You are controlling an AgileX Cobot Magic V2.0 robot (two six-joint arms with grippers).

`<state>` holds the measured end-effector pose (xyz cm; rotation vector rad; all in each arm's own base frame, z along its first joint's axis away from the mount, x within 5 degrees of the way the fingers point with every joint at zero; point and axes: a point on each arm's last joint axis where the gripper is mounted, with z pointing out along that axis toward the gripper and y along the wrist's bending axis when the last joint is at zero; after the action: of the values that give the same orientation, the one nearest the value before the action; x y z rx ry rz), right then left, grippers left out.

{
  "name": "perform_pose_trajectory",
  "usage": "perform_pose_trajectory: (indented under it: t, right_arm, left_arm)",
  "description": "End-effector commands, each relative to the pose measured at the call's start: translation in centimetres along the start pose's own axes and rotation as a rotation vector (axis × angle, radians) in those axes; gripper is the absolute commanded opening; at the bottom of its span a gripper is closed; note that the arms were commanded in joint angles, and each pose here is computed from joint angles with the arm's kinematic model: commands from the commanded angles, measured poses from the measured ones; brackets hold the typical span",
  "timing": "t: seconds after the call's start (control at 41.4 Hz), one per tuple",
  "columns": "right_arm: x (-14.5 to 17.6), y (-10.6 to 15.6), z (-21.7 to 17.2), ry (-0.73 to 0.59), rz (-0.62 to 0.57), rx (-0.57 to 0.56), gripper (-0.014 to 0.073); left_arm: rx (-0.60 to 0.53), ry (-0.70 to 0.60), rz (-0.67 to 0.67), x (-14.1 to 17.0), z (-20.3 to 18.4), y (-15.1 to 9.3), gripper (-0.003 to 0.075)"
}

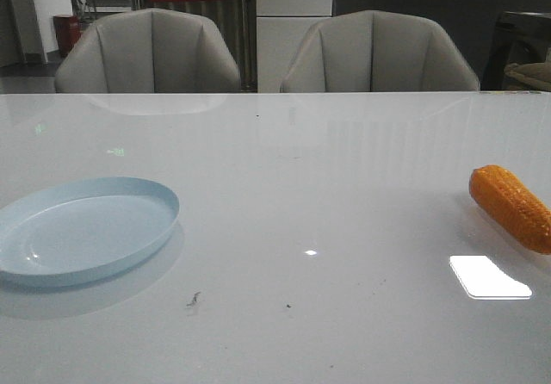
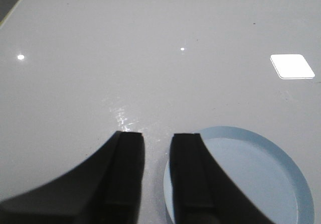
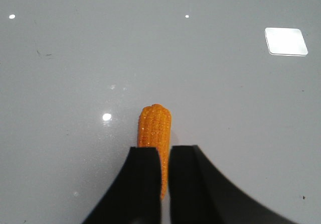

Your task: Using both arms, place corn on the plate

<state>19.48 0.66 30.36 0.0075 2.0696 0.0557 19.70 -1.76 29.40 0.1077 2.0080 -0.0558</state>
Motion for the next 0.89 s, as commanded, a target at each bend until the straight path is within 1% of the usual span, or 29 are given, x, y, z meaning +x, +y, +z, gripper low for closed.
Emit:
perform_pose_trajectory:
  t: [0.0,0.048,0.097,0.145,0.338,0.411,0.507,0.7,0.773,0.87]
  right_arm:
    - [-2.0,0.0,-0.6,-0.129,-0.001,-0.002,0.0423]
    - [-2.0,0.0,-0.6,-0.128,-0.001,-0.002,0.0503]
    - [-2.0,0.0,-0.6,-0.131,-0.001,-0.002,0.0557]
    - [-2.1,0.0,-0.7,-0.132,-0.001,-0.002,0.058]
    - [-2.0,0.0,-0.6,-0.125,-0.001,-0.002,0.0582]
    - [-2.0,0.0,-0.6,-0.124,-0.001,-0.002,0.0582]
    - [-1.7,0.0,-0.6,-0.098,0.002,-0.003,0.0582]
    - [-1.1,0.1,-0.6,-0.024,0.003,-0.003,0.058]
    - [-1.0,0.1,-0.6,-0.014,0.003,-0.003,0.058]
    - [-0.9,0.1,-0.6,-0.009,0.003,-0.003,0.058]
  left_arm:
    - [0.001,-0.105,-0.026,-1.8,-0.1,0.0,0.0402]
    - [0.0,-0.102,-0.027,-1.8,0.1,0.0,0.0416]
    - [0.0,-0.089,-0.027,-1.6,0.5,0.0,0.0414]
    - [0.001,-0.065,-0.027,-1.4,0.9,0.0,0.0414]
    - [0.02,0.078,-0.081,-0.6,2.1,-0.2,0.0414]
    - [0.034,0.145,-0.098,-1.1,2.7,-0.4,0.0414]
    - [0.047,0.224,-0.111,-2.5,3.8,-0.4,0.0415]
    - [0.033,0.416,-0.153,-5.2,7.8,0.9,0.0415]
    - [0.037,0.496,-0.159,-5.5,9.7,1.2,0.0414]
    - [0.047,0.614,-0.162,-5.2,12.4,1.4,0.0414]
